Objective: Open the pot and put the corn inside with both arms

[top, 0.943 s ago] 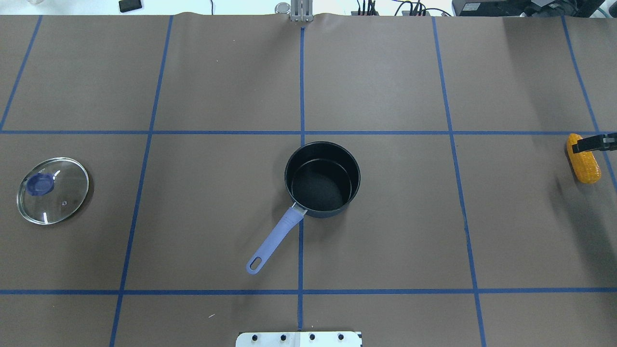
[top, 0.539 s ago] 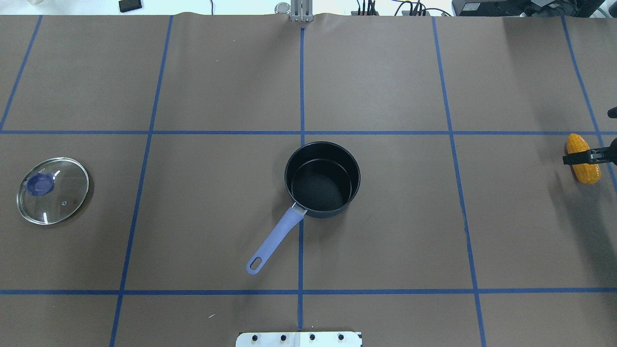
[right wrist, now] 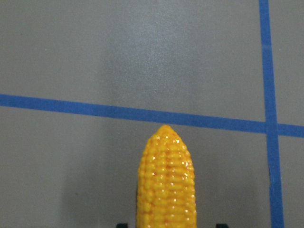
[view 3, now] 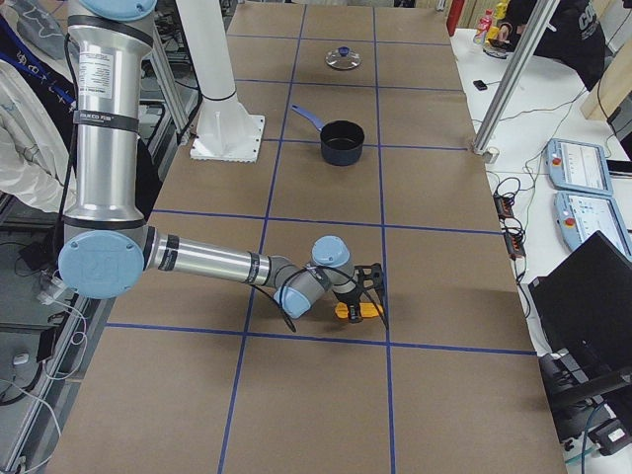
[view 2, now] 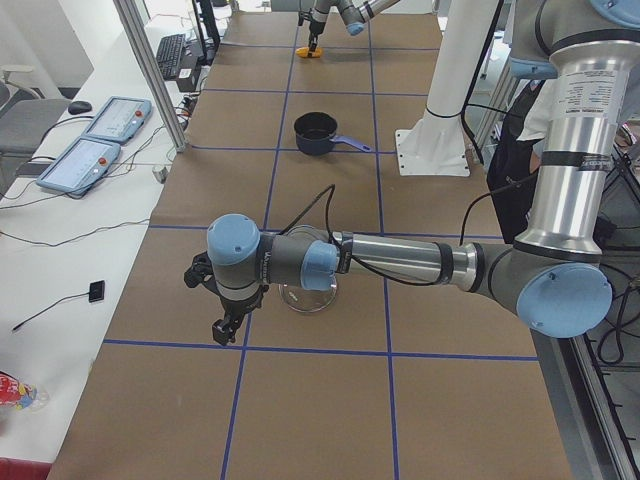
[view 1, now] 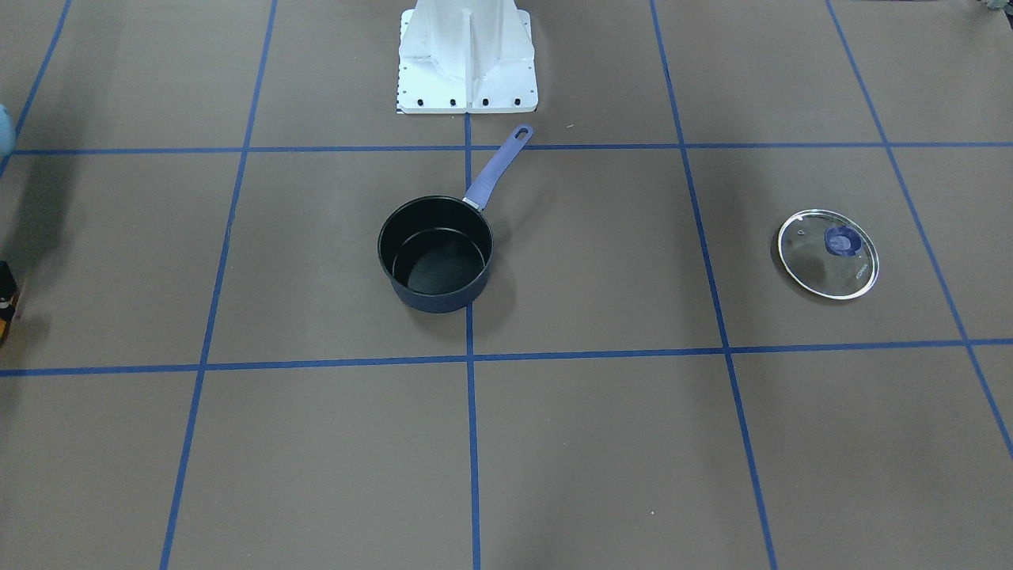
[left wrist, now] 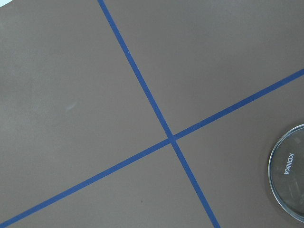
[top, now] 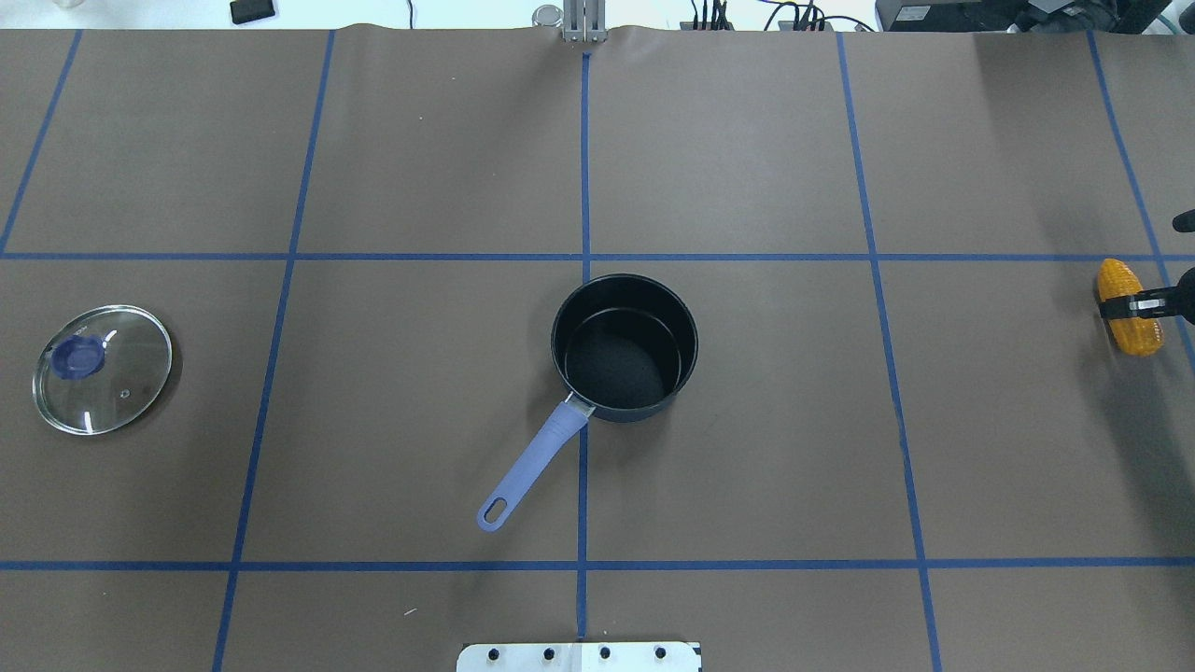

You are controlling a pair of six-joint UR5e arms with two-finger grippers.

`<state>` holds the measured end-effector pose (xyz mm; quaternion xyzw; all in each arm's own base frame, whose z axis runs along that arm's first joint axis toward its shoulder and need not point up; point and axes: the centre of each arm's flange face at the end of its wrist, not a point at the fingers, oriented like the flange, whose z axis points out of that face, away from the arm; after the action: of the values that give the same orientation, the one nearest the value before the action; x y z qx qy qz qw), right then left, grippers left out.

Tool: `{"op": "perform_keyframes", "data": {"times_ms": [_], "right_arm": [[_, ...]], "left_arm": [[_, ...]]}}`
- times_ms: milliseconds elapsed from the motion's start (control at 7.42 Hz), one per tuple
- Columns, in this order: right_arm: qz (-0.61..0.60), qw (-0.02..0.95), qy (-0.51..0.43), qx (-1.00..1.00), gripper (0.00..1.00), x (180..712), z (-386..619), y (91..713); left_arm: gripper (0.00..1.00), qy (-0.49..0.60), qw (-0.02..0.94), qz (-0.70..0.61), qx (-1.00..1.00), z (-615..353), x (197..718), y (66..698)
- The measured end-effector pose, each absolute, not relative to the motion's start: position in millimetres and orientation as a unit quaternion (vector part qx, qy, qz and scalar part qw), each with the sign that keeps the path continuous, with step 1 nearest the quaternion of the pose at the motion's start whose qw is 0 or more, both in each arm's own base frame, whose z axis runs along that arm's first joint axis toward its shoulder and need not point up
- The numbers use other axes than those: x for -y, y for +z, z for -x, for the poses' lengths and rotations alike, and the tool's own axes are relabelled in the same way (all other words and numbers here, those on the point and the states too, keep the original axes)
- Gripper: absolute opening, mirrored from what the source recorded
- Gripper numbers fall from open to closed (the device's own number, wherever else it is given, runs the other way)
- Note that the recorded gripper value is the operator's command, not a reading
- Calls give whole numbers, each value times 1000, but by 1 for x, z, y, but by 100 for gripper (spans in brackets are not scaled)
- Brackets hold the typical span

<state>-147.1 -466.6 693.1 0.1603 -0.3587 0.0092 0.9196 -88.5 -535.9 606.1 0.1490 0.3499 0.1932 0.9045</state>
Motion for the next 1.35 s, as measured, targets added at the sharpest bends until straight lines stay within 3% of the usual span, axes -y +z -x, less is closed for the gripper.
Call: {"op": "perform_keyframes", "data": {"times_ms": [404,809,1348], "right_arm": [[-151,905,0,397,0,504,171,611],[-124,894,52,429,0,540,227,445],[-73,889,137,432,0,478,387,225]], "left_arm": [[98,189,906,-145,-351,88,536,608],[98,113,917,-114,-364,87,528,612],[98,56,908,-91,-404,82,521,610]]}}
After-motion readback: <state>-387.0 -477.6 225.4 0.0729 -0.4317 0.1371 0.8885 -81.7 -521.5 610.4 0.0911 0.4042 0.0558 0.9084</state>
